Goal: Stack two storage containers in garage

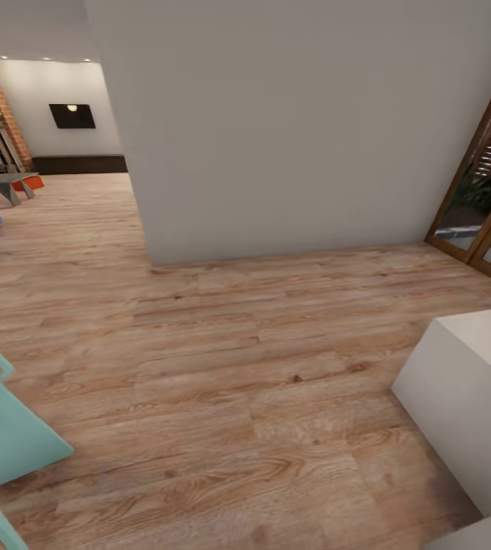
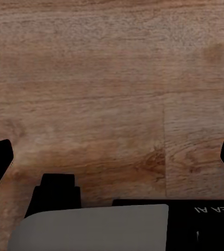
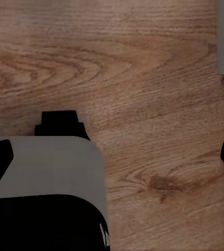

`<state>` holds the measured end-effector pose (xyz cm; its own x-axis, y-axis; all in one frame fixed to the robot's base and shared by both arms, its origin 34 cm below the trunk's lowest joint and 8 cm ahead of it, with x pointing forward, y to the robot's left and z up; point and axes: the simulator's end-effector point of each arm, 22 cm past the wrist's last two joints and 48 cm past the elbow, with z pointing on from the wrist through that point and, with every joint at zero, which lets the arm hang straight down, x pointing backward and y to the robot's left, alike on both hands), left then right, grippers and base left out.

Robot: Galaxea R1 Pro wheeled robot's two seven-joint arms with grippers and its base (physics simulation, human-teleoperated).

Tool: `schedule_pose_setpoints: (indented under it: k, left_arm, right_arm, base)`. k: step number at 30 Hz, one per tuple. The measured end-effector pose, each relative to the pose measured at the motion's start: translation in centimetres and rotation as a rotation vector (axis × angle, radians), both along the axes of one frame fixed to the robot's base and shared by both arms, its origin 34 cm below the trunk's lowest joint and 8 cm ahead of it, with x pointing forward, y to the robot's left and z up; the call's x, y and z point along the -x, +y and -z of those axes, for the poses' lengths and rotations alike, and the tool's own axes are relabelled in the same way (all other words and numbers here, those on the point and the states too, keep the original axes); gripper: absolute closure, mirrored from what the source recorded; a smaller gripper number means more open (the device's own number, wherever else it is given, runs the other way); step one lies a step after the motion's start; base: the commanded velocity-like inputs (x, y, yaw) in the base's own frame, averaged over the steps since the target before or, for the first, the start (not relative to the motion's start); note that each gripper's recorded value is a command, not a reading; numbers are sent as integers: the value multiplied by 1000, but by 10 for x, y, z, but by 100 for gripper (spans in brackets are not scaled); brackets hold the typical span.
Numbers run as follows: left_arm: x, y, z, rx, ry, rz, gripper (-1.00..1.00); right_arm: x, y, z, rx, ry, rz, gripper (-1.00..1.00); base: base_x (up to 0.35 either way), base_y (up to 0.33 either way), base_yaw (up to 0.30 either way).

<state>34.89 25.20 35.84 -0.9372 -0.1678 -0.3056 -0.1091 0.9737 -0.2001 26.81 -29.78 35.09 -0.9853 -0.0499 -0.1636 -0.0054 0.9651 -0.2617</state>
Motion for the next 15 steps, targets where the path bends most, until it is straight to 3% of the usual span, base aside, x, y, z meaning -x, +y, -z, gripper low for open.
schedule_pose_setpoints:
  k: [15]
  left_arm:
    - [0,1,0,-1,0,0,-100]
  right_arm:
    - [0,0,0,0,1,0,-100]
  base:
    - [341,55,0]
